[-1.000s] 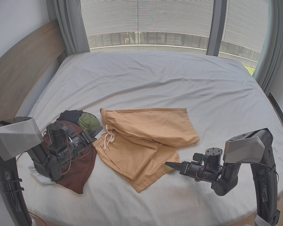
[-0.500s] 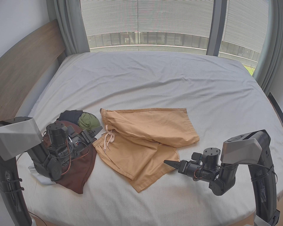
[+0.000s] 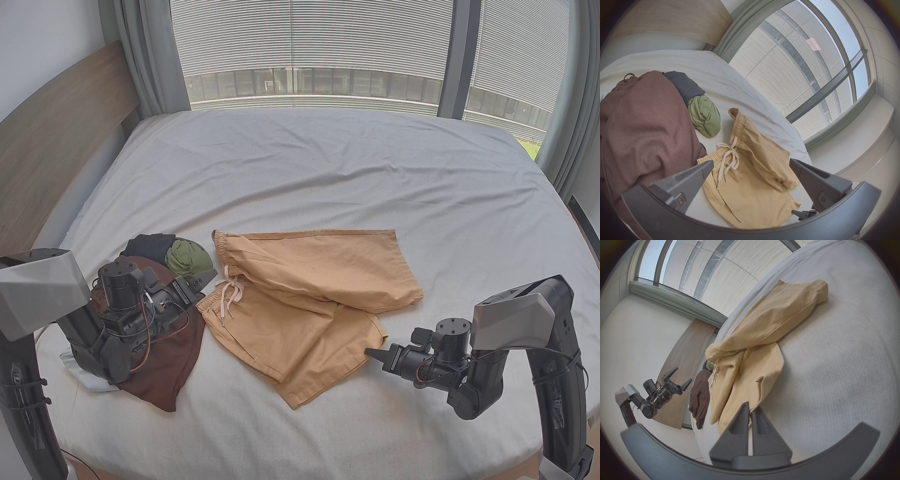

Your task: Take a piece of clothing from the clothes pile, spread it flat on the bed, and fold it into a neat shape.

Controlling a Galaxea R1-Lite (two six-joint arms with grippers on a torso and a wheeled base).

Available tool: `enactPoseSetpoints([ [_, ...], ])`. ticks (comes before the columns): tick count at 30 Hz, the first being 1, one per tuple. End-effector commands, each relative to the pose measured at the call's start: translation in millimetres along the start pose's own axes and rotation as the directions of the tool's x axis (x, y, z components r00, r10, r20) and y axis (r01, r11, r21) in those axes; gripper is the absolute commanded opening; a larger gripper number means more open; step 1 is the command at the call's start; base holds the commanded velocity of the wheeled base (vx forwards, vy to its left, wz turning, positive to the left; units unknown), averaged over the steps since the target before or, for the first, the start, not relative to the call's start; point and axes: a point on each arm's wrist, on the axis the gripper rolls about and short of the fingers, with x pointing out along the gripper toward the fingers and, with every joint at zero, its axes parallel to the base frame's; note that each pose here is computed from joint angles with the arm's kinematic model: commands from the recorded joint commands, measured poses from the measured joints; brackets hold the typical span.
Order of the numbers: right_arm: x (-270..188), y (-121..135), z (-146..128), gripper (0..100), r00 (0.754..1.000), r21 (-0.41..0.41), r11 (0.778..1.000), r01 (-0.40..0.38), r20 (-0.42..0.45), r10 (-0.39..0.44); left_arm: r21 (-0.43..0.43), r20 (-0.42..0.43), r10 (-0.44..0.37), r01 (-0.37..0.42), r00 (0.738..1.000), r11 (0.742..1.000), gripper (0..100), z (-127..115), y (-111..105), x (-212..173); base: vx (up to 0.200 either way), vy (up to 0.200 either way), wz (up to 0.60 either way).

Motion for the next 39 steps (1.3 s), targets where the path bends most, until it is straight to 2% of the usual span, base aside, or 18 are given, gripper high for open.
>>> enactPoseSetpoints([
  [1,-8.3,1.7,-0.2,0,1.0,0.006,1.0,0.013,-0.007,-0.013,-0.002,-0.005,-0.001,0.001,1.0,1.0,100,-1.3,-0.4,0.4,0.0,0.0,0.0],
  [10,-25.5,-2.2,16.8,0,0.998,0.016,0.999,0.044,0.034,-0.045,-0.001,-0.01,-0.002,0.002,1.0,1.0,100,-2.8,-1.2,0.9,0.0,0.0,0.0],
  [21,-51.9,-20.9,51.1,0,0.985,0.05,0.99,0.132,0.106,-0.136,-0.003,-0.006,0.002,-0.002,1.0,1.0,100,-1.7,1.0,1.7,0.0,0.0,0.0],
  [26,-57.7,-31.1,62.8,0,0.977,0.045,0.982,0.182,0.108,-0.185,-0.003,-0.007,0.003,-0.003,1.0,1.0,100,-2.0,1.2,1.5,0.0,0.0,0.0],
  [39,-60.5,-43.9,76.6,0,0.968,0.057,0.977,0.206,0.135,-0.212,-0.004,-0.019,0.011,-0.011,1.0,1.0,100,-6.5,3.9,3.4,0.0,0.0,0.0],
])
